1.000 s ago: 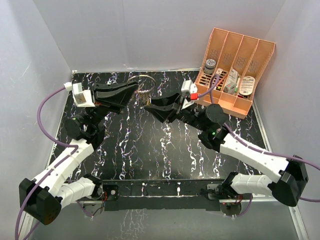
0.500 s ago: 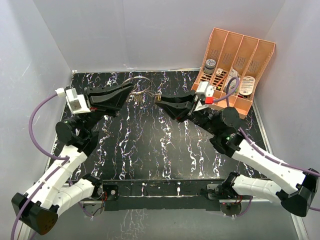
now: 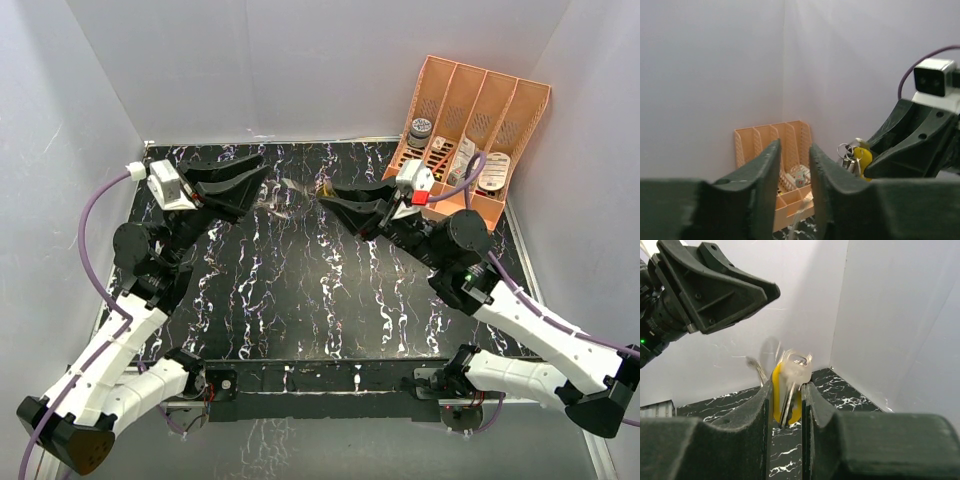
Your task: Remove the keys from the keyring
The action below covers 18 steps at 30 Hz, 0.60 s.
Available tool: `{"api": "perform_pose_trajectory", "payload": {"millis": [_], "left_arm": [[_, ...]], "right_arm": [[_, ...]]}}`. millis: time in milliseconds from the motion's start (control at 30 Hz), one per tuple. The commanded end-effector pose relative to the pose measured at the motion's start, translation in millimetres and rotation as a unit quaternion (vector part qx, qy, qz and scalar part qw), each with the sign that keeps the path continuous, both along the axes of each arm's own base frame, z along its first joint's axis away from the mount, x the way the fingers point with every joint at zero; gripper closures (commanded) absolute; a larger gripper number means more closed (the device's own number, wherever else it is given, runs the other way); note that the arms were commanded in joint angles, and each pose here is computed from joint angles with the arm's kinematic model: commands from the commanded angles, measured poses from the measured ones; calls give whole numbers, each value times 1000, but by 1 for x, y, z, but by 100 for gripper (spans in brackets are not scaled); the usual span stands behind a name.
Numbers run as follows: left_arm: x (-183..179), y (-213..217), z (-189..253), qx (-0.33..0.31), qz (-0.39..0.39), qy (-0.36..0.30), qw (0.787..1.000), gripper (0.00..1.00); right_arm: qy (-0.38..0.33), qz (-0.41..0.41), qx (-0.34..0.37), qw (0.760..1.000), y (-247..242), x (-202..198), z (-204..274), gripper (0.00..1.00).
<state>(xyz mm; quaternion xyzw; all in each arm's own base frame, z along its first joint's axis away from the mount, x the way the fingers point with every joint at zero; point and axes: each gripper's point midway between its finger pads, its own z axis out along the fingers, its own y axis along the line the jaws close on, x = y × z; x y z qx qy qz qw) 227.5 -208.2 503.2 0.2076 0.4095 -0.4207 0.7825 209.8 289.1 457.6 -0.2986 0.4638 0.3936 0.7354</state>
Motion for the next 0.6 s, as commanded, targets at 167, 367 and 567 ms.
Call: {"api": "perform_pose_trajectory", "payload": {"millis": [167, 367, 567], "left_arm": [[-5, 9, -8, 13, 22, 9, 1000, 56], [-1, 0, -13, 20, 2, 11, 1000, 56], [6, -12, -24, 17, -26, 23, 999, 56]], "right_arm": [[-46, -30, 17, 998, -14, -2, 55, 100], [-41, -15, 4, 999, -4, 0, 58, 100], [-25, 7, -12, 1000, 7, -1, 58, 100]]}}
